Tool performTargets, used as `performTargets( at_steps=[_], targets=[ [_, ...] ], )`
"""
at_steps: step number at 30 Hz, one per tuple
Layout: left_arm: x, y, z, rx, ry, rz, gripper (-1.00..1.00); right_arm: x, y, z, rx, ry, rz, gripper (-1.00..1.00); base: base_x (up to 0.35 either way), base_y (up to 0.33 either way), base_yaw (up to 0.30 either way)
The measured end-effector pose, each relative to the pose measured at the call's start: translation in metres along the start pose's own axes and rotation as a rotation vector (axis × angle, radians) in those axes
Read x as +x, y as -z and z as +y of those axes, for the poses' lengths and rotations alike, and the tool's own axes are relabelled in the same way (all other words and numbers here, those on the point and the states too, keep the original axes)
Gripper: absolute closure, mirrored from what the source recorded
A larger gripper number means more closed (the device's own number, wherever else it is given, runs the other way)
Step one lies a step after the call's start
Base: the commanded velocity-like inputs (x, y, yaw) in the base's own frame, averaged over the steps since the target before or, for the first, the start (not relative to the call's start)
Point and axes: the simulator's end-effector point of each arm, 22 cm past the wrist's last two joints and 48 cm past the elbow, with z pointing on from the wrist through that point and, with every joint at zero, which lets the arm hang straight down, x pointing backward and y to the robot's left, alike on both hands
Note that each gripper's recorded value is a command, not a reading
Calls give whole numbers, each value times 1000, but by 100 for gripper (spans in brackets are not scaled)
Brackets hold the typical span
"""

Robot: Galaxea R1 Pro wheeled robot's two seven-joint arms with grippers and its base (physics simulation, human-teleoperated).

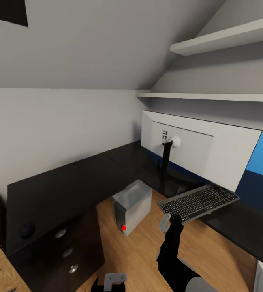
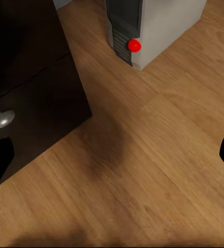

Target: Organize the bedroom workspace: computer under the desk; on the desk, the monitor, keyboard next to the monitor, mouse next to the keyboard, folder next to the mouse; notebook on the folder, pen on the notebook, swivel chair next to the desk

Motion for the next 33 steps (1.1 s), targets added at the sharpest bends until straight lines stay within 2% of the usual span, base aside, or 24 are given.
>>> performTargets(
  at_steps=[22, 33],
  targets=[
    [2, 0, 1, -3, -2, 4, -100, 0, 0, 0, -1, 1, 0, 100, -121, -108, 0],
    [3, 0, 1, -2, -2, 7, -100, 0, 0, 1, -1, 1, 1, 100, -196, -88, 0]
  ],
)
